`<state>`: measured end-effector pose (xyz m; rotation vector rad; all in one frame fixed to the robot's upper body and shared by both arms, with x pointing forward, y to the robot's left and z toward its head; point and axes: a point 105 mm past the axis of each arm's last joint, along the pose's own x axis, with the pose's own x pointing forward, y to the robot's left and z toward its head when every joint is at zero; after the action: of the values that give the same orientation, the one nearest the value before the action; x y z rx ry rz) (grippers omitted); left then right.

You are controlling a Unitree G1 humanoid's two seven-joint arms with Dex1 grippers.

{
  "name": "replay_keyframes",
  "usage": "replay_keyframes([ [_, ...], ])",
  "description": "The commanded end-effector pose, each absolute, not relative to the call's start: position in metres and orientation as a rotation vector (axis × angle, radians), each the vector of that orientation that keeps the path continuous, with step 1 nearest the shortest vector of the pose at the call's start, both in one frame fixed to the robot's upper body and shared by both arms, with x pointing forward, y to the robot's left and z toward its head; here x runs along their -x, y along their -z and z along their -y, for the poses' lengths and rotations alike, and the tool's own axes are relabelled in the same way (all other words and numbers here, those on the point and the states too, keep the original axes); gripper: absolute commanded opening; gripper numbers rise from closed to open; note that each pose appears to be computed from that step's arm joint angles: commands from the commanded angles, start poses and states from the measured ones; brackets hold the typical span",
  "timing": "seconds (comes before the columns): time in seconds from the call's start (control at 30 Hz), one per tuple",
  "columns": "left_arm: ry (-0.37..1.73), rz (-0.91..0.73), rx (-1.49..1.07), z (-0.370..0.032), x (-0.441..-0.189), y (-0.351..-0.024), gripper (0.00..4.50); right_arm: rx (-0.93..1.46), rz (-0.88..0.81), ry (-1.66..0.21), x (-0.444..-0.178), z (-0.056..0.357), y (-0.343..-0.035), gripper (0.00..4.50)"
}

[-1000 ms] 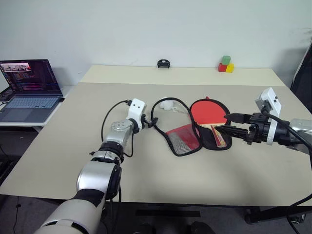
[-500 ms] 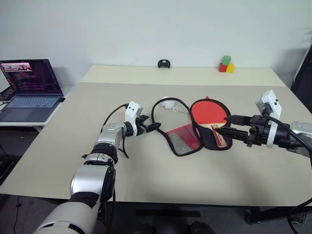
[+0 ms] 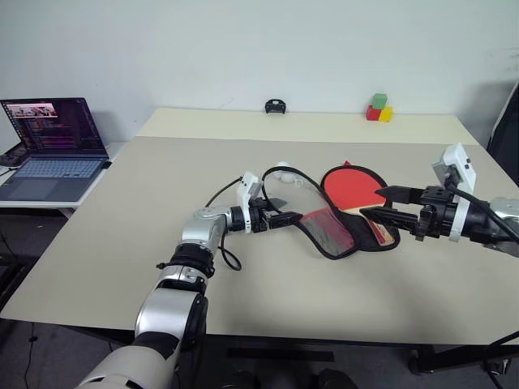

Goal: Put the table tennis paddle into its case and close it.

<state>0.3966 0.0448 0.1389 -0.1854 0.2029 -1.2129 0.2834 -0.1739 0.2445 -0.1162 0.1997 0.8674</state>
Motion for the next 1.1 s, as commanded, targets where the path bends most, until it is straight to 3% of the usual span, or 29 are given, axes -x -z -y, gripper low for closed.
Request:
replay_keyframes([
  [0.03, 1.29, -0.064, 0.193, -0.024, -0.395, -0.181, 4.5, 0.149, -0.135, -0.87, -0.275, 0.176, -0.261, 3.78],
  [0.17, 1.35, -0.002, 0.263, 0.001, -0.392, -0.206, 4.5, 0.155, -0.111, -0.856, -0.274, 0.183, -0.271, 3.78],
  [0.33, 1.355, 0.003, 0.274, 0.005, -0.392, -0.209, 4.5, 0.153, -0.109, -0.855, -0.273, 0.184, -0.273, 3.78],
  [0.43, 1.328, 0.07, 0.294, 0.047, -0.396, -0.236, 4.5, 0.189, -0.086, -0.79, -0.276, 0.199, -0.286, 3.78],
  [0.67, 1.255, 0.066, 0.274, 0.069, -0.401, -0.229, 4.5, 0.189, -0.119, -0.734, -0.284, 0.206, -0.274, 3.78],
  [0.9, 1.418, 0.149, 0.152, 0.024, -0.387, -0.23, 4.5, 0.148, -0.237, -0.636, -0.309, 0.221, -0.237, 3.78],
  [1.0, 1.433, 0.145, 0.09, 0.001, -0.38, -0.222, 4.5, 0.132, -0.259, -0.61, -0.319, 0.228, -0.227, 4.47],
  [1.1, 1.458, 0.141, 0.038, -0.026, -0.363, -0.219, 4.5, 0.12, -0.284, -0.563, -0.333, 0.237, -0.217, 4.47],
])
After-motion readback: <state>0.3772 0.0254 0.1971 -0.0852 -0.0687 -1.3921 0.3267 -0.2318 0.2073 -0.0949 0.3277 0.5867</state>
